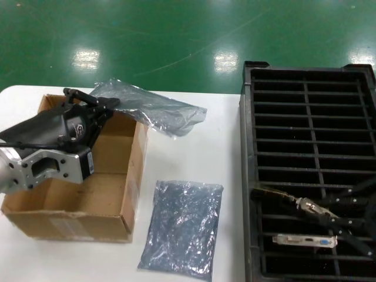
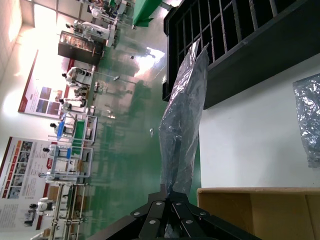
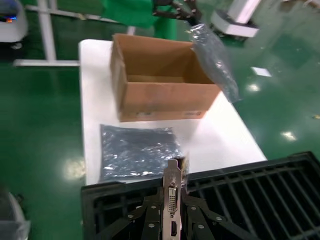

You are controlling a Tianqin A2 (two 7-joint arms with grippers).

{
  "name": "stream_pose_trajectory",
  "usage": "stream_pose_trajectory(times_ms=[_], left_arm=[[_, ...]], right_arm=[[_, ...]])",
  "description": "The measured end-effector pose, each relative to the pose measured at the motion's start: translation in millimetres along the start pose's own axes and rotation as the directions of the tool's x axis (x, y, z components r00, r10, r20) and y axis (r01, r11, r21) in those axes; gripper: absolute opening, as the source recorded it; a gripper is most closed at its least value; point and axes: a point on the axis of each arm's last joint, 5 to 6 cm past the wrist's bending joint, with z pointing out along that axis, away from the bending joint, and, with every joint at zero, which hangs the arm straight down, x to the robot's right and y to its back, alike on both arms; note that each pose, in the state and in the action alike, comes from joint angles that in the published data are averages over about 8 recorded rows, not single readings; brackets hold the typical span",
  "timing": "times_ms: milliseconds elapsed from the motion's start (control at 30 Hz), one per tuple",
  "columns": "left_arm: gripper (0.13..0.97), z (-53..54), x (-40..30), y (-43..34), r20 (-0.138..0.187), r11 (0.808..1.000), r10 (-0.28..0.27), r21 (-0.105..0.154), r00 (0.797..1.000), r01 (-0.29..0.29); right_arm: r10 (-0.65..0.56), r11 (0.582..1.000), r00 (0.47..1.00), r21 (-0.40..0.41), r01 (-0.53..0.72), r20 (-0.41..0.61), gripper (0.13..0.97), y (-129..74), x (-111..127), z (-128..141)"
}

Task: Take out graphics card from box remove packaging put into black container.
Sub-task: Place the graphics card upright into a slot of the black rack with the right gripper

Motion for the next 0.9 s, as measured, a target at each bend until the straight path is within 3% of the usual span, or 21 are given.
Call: stream_pose_trajectory(times_ms=[267,533,900], left_arm=[[0.138,0.0,0.0,0.0,0.0,1.0,0.0,0.0,1.0,0.0],[0.138,0.0,0.0,0.0,0.0,1.0,0.0,0.0,1.0,0.0],[0.138,0.0,0.0,0.0,0.0,1.0,0.0,0.0,1.0,0.0]], right_arm=[[-0.052,0.995,0.99,-0.077,0.063,0.131,0.186,-5.5,22.6,-9.7],[-0.132,0.981,0.965,-0.11,0.16,0.225,0.186,-31.7,48.2,-23.1],[-0.168,0.955,0.921,-0.174,0.241,0.35,0.186,-56.8,57.2,0.5]])
